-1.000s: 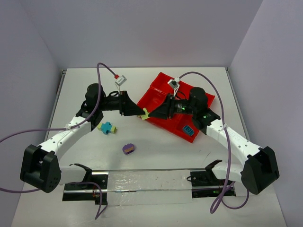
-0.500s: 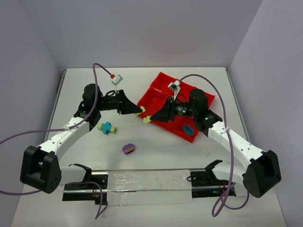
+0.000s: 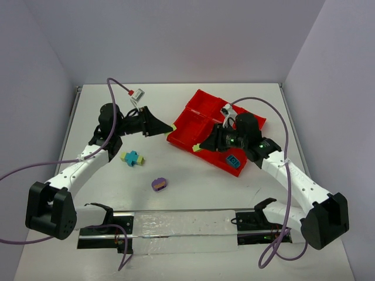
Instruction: Sort the legos into containers by color
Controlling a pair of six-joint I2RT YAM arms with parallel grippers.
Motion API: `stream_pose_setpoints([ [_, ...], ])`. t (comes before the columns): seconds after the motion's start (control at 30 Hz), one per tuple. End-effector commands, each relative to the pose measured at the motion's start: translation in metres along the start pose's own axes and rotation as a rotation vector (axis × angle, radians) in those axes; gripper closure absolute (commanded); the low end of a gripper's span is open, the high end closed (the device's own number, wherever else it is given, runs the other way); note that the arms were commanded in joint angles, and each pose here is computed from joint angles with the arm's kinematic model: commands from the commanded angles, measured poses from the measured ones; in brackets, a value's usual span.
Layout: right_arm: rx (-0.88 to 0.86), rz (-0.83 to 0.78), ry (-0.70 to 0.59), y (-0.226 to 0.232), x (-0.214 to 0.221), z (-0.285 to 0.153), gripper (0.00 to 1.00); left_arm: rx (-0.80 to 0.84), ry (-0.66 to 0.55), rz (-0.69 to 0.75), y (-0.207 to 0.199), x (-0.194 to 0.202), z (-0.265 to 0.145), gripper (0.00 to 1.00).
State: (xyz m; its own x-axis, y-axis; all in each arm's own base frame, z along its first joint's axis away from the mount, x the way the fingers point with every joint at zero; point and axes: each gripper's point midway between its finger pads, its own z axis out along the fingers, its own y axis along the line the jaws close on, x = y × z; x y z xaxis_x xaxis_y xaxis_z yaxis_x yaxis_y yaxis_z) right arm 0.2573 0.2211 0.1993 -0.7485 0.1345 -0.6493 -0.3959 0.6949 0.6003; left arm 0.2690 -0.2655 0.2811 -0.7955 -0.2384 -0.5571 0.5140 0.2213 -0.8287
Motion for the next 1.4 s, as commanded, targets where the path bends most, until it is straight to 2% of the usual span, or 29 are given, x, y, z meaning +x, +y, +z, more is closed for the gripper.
stream_pose_setpoints([
  [0.0,0.228,0.026,-0.154,-0.026,-0.051,-0.003,1.0,-0.139,-0.103,0.009,0.02,-0.027,0.005,1.0],
  [0.2,0.27,0.017,-0.164,-0.025,-0.079,0.029,1.0,-0.29,-0.132,-0.043,0.052,-0.028,0.003,1.0],
  [0.47,0.304,0.001,-0.11,-0.032,-0.1,0.09,0.98,-0.366,-0.127,-0.071,0.068,-0.029,0.003,1.0],
  [0.5,0.314,0.004,-0.086,-0.038,-0.098,0.102,0.94,-0.369,-0.127,-0.071,0.069,-0.03,0.004,1.0],
  [0.6,0.317,0.006,-0.056,-0.043,-0.096,0.12,0.69,-0.38,-0.131,-0.078,0.072,-0.032,0.005,1.0],
  [0.7,0.329,0.005,-0.023,-0.05,-0.095,0.138,0.35,-0.387,-0.128,-0.092,0.076,-0.033,0.008,1.0],
  [0.73,0.337,0.005,-0.02,-0.052,-0.096,0.14,0.35,-0.386,-0.131,-0.093,0.075,-0.034,0.009,1.0],
  [0.8,0.357,0.001,-0.017,-0.054,-0.1,0.142,0.22,-0.4,-0.121,-0.098,0.08,-0.034,0.013,1.0],
  [0.97,0.409,-0.012,-0.068,-0.055,-0.108,0.118,0.19,-0.452,-0.073,-0.082,0.092,-0.029,0.031,1.0],
  [1.07,0.441,-0.013,-0.147,-0.052,-0.115,0.082,0.19,-0.502,-0.038,-0.055,0.101,-0.026,0.047,1.0],
  [1.27,0.498,0.043,-0.243,-0.064,-0.094,0.016,0.17,-0.582,-0.004,-0.054,0.13,-0.022,0.071,0.99],
  [1.3,0.506,0.054,-0.256,-0.067,-0.09,0.007,0.17,-0.601,0.004,-0.048,0.136,-0.022,0.075,0.95],
  [1.33,0.516,0.066,-0.274,-0.07,-0.087,-0.004,0.16,-0.617,0.017,-0.048,0.141,-0.021,0.079,0.84],
  [1.37,0.525,0.072,-0.291,-0.072,-0.08,-0.018,0.15,-0.626,0.03,-0.049,0.145,-0.021,0.085,0.65],
])
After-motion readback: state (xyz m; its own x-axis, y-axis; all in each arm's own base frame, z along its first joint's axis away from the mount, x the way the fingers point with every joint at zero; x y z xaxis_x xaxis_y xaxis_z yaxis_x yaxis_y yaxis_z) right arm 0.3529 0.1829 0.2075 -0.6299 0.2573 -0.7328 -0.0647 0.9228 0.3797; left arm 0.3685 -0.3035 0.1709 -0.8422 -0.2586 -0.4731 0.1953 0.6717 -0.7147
